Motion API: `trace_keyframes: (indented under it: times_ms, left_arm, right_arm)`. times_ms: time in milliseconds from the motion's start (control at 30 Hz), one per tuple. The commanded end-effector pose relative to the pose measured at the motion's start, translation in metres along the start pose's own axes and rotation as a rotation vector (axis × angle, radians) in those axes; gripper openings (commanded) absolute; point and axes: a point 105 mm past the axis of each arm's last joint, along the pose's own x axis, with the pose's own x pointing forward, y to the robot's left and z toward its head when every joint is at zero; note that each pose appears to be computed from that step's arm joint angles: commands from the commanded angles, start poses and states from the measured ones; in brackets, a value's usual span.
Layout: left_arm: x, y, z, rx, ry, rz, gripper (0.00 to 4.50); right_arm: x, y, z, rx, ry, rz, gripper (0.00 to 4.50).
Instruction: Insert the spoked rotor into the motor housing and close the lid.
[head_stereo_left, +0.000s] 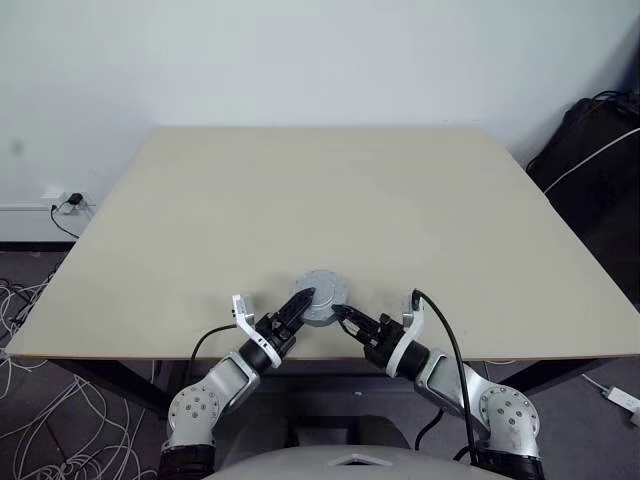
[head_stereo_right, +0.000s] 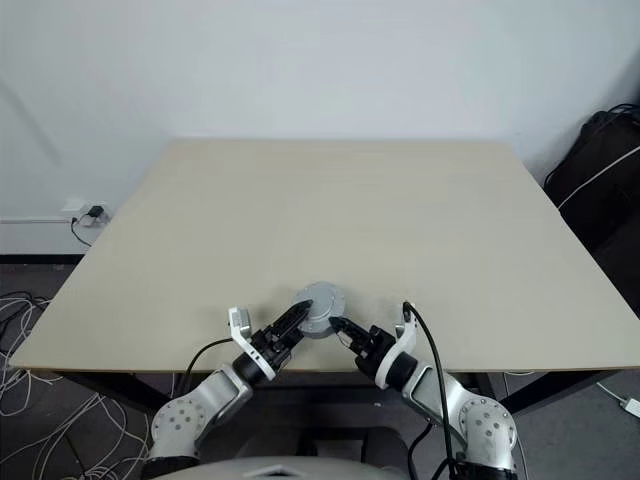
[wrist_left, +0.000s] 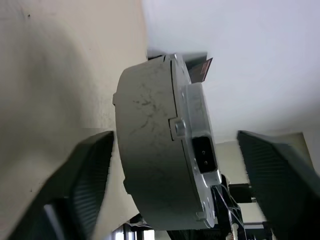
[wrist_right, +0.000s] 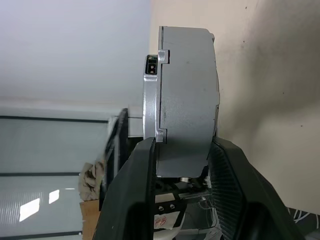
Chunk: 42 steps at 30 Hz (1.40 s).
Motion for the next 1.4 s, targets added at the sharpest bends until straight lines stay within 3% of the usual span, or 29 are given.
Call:
trace_keyframes:
  times_ms: [33, 100, 467, 800, 900, 1167, 1400]
  left_arm:
    - [0.015, -0.022, -0.014, -0.096, -0.037, -0.126, 2.58]
    - [0.016, -0.022, -0.014, -0.1, -0.039, -0.126, 2.28]
    - [0.017, -0.022, -0.013, -0.102, -0.037, -0.128, 2.28]
    - [0.023, -0.026, 0.009, 0.005, -0.125, -0.11, 2.17]
    - [0.027, -0.03, 0.018, 0.036, -0.151, -0.114, 2.14]
    - [0.045, -0.027, 0.07, 0.122, -0.315, -0.046, 2.14]
    - [0.066, -0.017, 0.105, 0.15, -0.421, 0.062, 2.13]
  right_arm:
    - [0.002, 0.025, 0.004, -0.029, -0.008, 0.101, 1.19]
    - [0.002, 0.023, 0.005, -0.028, -0.009, 0.093, 1.19]
    - [0.0, 0.024, 0.007, -0.152, -0.016, 0.062, 1.19]
    - [-0.014, 0.032, 0.022, -0.247, -0.077, 0.076, 4.43]
    - [-0.018, 0.028, 0.029, -0.277, -0.123, 0.039, 4.5]
    - [-0.025, 0.011, 0.043, -0.587, -0.256, -0.149, 4.5]
    - [-0.023, 0.006, 0.042, -0.88, -0.256, -0.233, 4.5]
